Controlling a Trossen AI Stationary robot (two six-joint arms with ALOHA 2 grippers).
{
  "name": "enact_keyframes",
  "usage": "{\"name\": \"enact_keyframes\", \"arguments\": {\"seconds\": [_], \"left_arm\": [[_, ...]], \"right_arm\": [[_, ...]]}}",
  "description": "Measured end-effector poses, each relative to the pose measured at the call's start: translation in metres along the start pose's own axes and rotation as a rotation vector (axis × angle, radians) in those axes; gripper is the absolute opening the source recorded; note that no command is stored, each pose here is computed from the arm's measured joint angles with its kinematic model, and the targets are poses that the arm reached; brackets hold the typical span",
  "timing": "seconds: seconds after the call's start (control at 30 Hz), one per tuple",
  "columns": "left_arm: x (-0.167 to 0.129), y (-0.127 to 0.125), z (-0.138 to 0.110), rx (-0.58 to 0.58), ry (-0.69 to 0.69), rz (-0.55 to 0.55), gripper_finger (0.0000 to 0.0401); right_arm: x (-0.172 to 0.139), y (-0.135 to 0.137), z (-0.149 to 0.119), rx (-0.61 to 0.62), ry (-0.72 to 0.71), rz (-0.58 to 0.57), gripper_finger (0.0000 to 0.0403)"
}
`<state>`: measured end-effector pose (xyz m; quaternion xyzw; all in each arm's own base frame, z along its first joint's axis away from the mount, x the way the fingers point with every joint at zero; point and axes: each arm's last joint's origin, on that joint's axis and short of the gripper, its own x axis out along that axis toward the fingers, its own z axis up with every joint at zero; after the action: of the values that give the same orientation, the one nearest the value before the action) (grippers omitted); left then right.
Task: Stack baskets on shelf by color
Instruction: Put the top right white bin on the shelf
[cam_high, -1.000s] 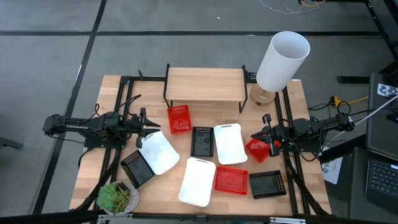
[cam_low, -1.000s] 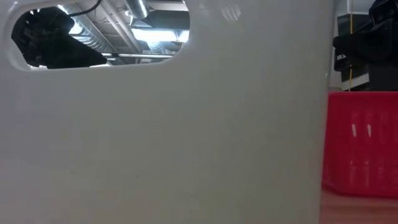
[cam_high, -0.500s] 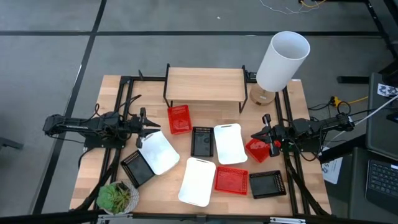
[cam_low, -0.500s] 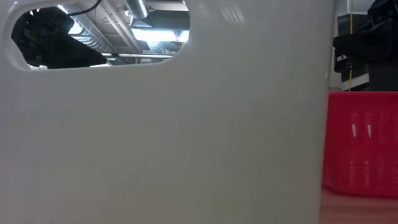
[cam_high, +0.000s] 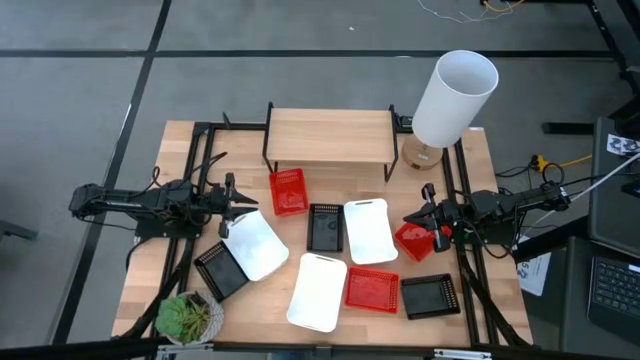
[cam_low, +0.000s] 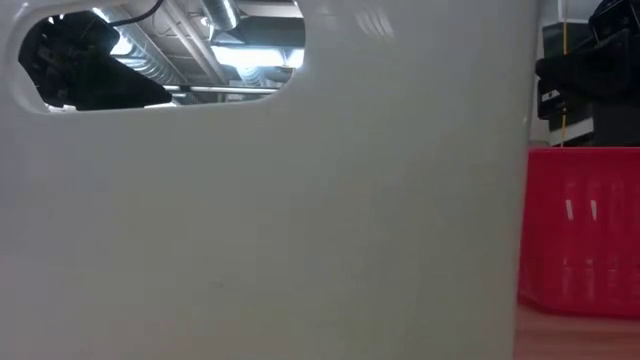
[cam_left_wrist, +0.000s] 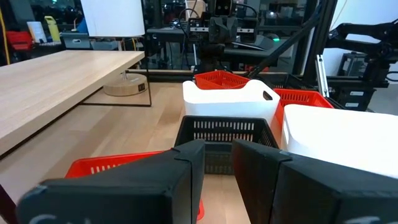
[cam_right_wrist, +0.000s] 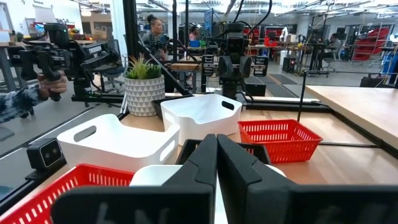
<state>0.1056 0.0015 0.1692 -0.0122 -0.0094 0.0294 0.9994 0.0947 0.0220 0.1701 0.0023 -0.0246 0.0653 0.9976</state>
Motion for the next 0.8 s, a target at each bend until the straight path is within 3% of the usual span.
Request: {"name": "enact_keyframes", "arguments": {"seconds": [0.3,0.63,0.7,0.8], "left_arm": [[0.0,0.0,0.0,-0.045,0.0,0.0,0.0074],[0.0,0.0,0.0,-0.045,0.0,0.0,0.0074],[0.0,0.0,0.0,-0.045,0.0,0.001,0.0074],[0.0,0.0,0.0,-0.046,-0.001,0.011,0.0074]], "right_arm": [[0.0,0.0,0.006,0.014,-0.058,0.002,0.0011],[-0.009,0.002,0.041,-0.032,-0.418,0.086,0.0011],[-0.01,0.002,0.048,-0.055,-0.411,0.107,0.0011],[-0.007,0.003,0.056,-0.055,-0.266,0.121,0.0011]]}}
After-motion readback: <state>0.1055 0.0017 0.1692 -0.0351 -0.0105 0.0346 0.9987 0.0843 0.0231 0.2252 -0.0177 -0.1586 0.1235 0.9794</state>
